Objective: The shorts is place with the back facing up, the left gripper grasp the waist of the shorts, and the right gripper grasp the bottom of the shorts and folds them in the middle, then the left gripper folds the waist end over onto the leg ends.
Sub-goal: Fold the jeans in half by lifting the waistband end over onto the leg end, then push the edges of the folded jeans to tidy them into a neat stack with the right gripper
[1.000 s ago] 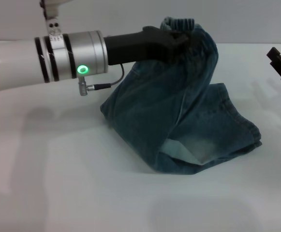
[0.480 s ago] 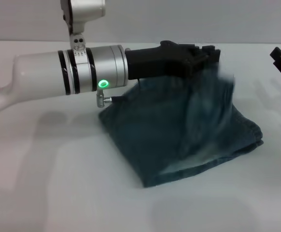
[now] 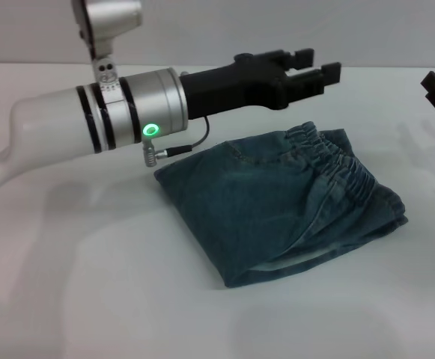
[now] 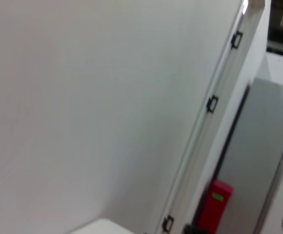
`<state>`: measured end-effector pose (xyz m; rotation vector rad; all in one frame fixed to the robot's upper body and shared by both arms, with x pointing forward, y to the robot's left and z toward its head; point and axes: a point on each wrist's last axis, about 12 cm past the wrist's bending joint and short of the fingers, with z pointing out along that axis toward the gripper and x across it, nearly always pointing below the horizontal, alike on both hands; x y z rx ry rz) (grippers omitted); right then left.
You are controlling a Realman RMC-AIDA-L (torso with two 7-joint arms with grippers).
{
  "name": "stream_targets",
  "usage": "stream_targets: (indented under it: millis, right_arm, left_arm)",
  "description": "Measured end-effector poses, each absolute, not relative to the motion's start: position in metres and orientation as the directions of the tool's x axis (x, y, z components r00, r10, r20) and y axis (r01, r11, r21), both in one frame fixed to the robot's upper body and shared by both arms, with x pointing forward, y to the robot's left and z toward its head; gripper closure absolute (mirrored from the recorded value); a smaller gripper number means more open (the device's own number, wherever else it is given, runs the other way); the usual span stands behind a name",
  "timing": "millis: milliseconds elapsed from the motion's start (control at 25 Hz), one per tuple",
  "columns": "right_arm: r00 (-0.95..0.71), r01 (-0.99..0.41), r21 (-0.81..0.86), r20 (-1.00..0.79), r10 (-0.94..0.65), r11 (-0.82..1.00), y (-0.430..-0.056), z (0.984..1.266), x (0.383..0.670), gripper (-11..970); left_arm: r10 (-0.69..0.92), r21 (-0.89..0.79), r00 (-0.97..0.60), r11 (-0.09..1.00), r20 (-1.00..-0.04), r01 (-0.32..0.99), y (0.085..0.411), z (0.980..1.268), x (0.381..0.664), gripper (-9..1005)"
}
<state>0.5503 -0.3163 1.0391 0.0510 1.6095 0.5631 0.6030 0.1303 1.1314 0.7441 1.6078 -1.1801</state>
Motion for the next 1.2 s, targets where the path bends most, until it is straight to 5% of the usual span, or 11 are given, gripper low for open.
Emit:
stream_targets:
  millis: [280,520,720,1200]
  right_arm:
    - [-0.140,-0.397,0.349,-0.937,0.320,0.849,-0.301,1.043,0.551,432]
    - [-0.138,-0.704,0.283,-0.954,0.265,0.651,-0.269,1.063,0.540,432]
    - [-0.267,-0.892,0.293,-0.956,0.121,0.344,-0.247,1.076,0.523,432]
    - [-0.434,-0.898,0.407,-0.879,-0.197,0.165,-0.246,1.061,0.502,432]
  left_arm:
    - [-0.219,-0.300,-0.220,0.461,-0.951,0.835,0.167,1.123,0.596,252]
    - [-0.308,-0.267,-0.092,0.593,-0.947,0.760,0.203,1.114,0.586,154]
    - [-0.342,-0.284,-0.061,0.655,-0.938,0.700,0.224,1.108,0.581,154]
    - [-0.342,-0.309,-0.087,0.674,-0.936,0.671,0.227,1.099,0.581,154]
